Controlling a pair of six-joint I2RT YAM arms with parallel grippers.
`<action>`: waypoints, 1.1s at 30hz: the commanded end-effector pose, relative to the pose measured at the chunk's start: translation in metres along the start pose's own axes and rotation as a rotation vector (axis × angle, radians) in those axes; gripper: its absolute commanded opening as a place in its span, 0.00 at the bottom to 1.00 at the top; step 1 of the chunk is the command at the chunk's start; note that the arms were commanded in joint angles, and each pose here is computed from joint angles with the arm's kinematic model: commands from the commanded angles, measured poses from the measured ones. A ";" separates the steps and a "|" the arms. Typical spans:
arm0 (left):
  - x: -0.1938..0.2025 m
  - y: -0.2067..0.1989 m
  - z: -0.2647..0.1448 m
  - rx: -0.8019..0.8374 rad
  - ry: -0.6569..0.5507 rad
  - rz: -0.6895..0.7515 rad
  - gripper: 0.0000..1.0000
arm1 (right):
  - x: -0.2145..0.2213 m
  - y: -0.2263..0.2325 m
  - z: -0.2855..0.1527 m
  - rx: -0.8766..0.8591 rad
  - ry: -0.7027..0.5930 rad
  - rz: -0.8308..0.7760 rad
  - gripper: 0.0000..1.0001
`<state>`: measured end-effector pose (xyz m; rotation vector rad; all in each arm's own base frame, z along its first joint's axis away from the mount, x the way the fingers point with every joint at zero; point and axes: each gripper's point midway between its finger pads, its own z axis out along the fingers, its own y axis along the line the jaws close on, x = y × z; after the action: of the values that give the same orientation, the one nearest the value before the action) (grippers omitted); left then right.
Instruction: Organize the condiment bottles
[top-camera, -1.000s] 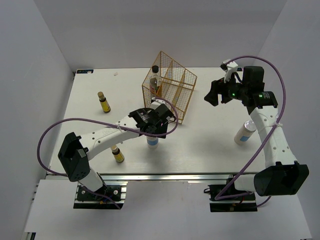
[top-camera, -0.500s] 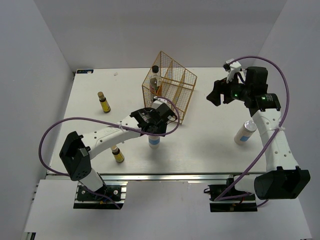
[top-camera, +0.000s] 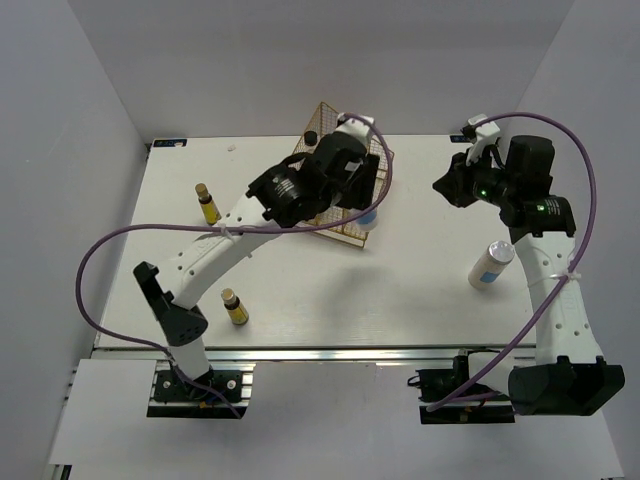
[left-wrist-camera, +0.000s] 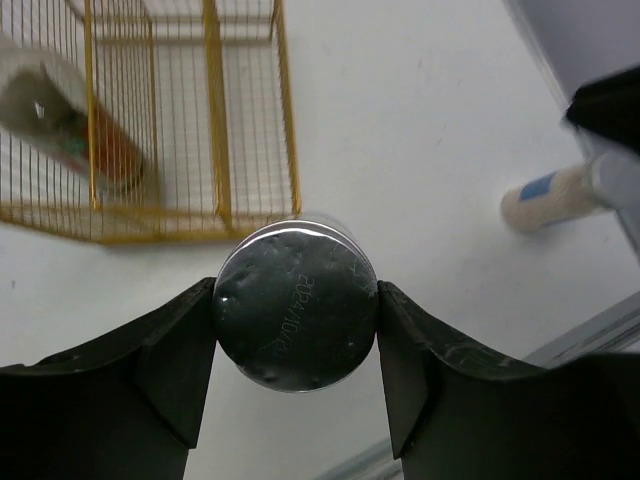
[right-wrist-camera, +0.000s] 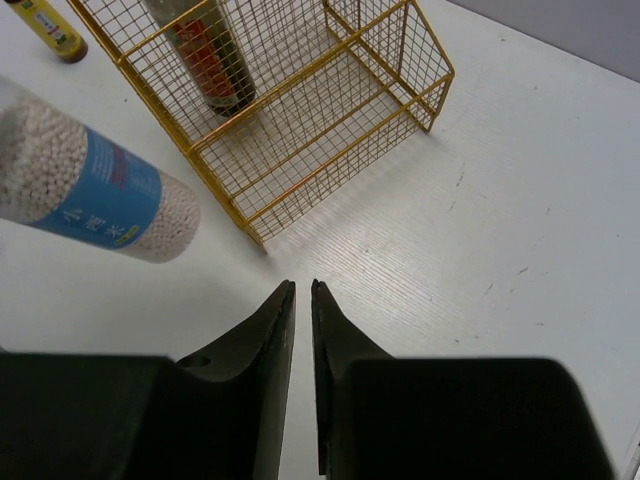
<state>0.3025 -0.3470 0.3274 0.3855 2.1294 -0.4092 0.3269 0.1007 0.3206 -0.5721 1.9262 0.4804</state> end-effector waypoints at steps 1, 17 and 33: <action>-0.041 -0.015 0.001 0.040 -0.085 0.060 0.00 | -0.017 -0.007 -0.007 0.041 -0.062 -0.016 0.18; -0.171 0.047 0.064 -0.104 -0.507 -0.016 0.00 | -0.013 -0.022 -0.011 0.084 -0.075 0.004 0.16; -0.153 0.059 0.128 -0.209 -0.514 0.071 0.00 | -0.002 -0.025 -0.010 0.093 -0.070 0.031 0.15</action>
<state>0.4936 -0.3729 0.3398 0.2770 1.7533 -0.2163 0.3364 0.0776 0.3092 -0.4642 1.9424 0.4420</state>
